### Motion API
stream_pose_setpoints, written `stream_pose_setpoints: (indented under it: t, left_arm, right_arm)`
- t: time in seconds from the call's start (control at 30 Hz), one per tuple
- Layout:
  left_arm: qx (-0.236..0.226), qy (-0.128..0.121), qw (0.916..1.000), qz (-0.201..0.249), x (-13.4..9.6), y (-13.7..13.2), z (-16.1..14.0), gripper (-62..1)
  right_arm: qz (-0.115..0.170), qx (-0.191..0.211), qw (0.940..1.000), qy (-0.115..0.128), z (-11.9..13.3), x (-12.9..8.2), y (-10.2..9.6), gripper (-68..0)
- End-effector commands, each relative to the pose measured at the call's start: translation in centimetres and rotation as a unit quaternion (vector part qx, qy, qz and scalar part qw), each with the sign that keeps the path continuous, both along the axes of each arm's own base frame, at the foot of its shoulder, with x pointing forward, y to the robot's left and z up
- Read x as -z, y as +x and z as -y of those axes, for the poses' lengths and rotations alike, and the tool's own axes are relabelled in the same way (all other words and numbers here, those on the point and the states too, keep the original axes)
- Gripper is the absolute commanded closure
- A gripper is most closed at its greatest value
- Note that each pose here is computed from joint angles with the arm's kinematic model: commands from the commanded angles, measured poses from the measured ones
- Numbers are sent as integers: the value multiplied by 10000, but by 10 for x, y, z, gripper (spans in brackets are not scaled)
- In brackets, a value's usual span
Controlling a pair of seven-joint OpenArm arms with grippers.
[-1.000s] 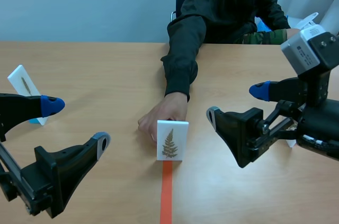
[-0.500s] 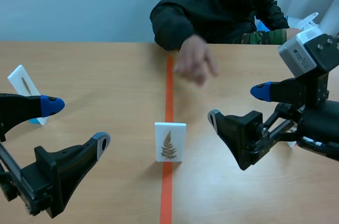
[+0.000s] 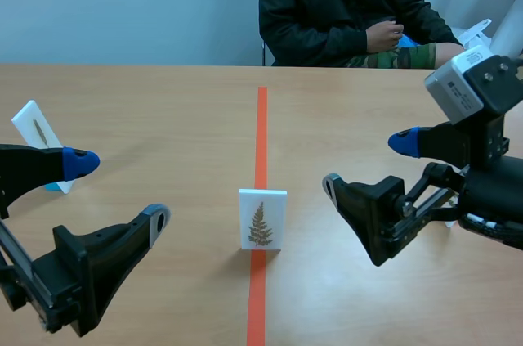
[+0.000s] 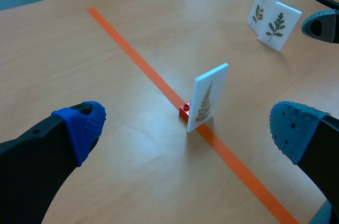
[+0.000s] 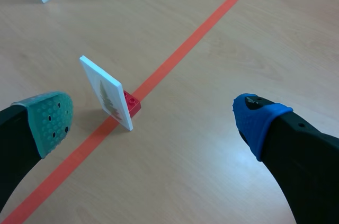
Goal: Sort the leaf by its shape. The table is split by an orange tape line. A compound leaf with several leaflets goes to the left side, a simple leaf with one blade goes to the right side. Return to the home posture when a red brick is placed on the table.
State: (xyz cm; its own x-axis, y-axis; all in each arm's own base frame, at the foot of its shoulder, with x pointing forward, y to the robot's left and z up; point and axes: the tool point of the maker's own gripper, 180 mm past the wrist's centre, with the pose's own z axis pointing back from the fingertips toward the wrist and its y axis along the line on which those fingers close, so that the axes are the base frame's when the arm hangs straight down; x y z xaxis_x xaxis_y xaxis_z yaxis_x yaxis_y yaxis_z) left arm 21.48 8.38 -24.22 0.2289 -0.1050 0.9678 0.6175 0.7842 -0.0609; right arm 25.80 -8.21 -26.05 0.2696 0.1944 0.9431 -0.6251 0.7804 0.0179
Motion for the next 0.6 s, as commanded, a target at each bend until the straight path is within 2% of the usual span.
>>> stream_pose_setpoints:
  t: [0.0, 0.23, 0.37, 0.57]
  left_arm:
    - [-6, -87, 9999, 101, -6, 2, 0, -623]
    - [-6, -88, 9999, 103, -6, 2, 0, -623]
    - [-6, -87, 9999, 101, -6, 2, 0, -623]
    - [-6, -87, 9999, 101, -6, 2, 0, -623]
  right_arm:
    - [142, 11, 9999, 58, 0, -9, 4, -623]
    - [-71, 69, 9999, 119, 3, 14, 2, -623]
    - [-107, -120, 9999, -15, -6, 34, 1, -623]
    - [75, -426, 9989, -167, -22, 54, 7, -623]
